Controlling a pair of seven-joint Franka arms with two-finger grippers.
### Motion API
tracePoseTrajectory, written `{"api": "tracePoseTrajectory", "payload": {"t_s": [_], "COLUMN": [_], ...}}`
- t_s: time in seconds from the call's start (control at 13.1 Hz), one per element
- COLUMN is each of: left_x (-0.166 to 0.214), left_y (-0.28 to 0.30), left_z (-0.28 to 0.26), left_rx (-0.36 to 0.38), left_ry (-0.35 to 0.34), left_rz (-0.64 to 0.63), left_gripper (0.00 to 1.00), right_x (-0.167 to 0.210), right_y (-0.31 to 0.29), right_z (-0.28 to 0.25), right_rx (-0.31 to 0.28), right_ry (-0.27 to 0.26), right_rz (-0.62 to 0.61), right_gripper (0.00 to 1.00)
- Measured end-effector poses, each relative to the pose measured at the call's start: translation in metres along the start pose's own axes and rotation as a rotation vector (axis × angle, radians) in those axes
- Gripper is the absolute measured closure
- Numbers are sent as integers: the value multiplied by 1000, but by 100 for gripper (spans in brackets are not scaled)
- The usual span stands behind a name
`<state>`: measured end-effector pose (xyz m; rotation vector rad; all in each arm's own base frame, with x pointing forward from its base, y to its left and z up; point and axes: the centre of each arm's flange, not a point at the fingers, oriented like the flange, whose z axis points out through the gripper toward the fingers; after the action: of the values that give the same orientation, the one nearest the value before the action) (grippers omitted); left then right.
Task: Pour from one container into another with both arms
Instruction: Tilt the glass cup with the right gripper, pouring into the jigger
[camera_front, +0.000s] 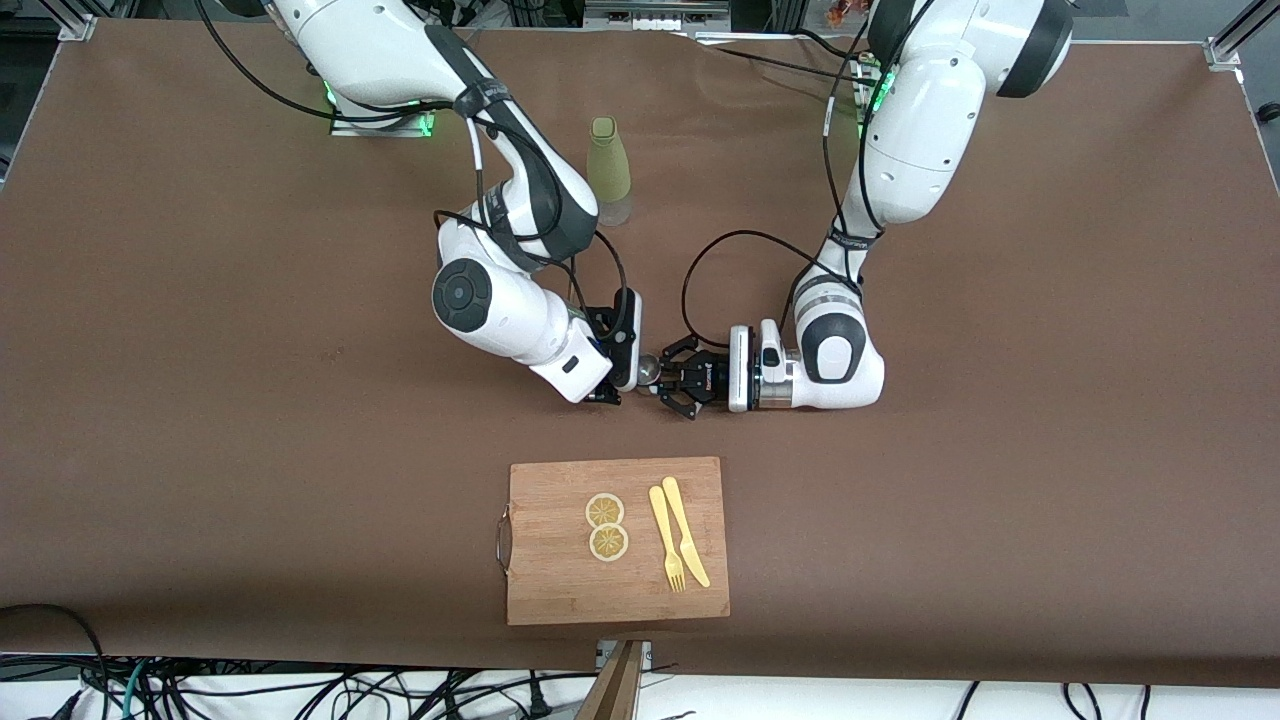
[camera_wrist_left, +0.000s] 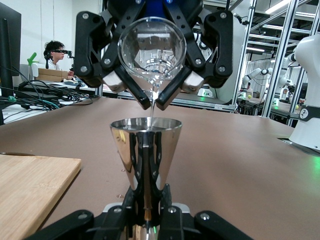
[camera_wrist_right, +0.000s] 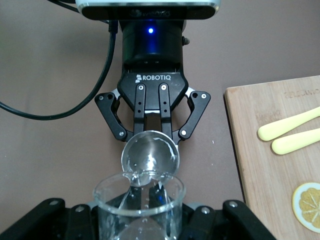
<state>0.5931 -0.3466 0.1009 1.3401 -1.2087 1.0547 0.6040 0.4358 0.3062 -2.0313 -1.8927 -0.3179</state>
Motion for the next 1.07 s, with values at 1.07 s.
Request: {"api": "tracePoseTrajectory", "payload": {"t_s": [1.07], "left_x": [-1], "left_y": [-1], "left_z": [1], "left_rx": [0], "left_ry": [0], "left_rz": [2], "left_gripper": [79], "right_x": [0], "right_y": [0], "right_z": [0], "right_rx": [-12], "right_ry": [-25], "right_rz": [76], "right_gripper": [87]}}
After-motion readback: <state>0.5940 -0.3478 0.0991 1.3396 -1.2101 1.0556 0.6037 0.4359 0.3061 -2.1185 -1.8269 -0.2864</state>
